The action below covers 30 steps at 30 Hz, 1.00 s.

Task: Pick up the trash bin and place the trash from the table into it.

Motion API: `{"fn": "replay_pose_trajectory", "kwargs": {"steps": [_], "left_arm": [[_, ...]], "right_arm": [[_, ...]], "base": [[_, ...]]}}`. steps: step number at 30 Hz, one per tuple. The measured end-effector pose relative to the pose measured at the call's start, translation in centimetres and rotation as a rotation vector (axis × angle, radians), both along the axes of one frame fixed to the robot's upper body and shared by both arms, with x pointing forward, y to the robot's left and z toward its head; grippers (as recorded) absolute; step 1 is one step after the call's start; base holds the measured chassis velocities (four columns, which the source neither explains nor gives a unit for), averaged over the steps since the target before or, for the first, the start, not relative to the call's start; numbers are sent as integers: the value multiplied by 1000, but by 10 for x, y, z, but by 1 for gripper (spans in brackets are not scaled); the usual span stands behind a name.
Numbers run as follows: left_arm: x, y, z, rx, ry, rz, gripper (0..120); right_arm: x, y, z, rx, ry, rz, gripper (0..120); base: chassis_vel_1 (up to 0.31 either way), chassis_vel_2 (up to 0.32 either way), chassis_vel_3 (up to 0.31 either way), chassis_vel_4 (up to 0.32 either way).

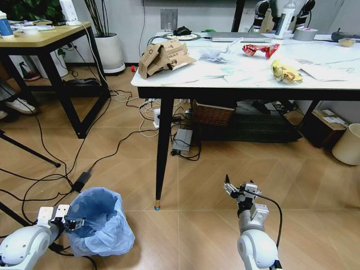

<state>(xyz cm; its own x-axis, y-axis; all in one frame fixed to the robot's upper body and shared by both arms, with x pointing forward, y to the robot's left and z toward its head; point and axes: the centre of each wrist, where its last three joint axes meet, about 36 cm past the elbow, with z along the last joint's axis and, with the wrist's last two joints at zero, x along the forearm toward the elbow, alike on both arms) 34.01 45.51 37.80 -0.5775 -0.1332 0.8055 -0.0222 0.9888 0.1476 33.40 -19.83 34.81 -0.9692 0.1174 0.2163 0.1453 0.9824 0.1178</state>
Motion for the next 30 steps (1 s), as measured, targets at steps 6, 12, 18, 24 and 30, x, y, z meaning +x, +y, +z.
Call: {"fn": "replay_pose_trajectory", "kwargs": {"steps": [6, 12, 18, 24, 30], "left_arm": [[0, 0, -2, -9, 1, 18, 39], [1, 3, -4, -8, 3, 33, 18], [2, 3, -4, -16, 0, 34, 1], [2, 0, -5, -20, -3, 38, 0], [1, -7, -2, -32, -19, 50, 0]], "right_arm": [[1, -2, 0, 0, -2, -5, 100], [2, -2, 0, 2, -2, -5, 100], [1, -2, -1, 5, -2, -7, 100], [1, -1, -1, 7, 0, -8, 100], [0, 2, -1, 8, -1, -8, 100]], "base": [[0, 0, 0, 0], [0, 0, 0, 0], [0, 0, 0, 0], [0, 0, 0, 0], [0, 0, 0, 0]]}}
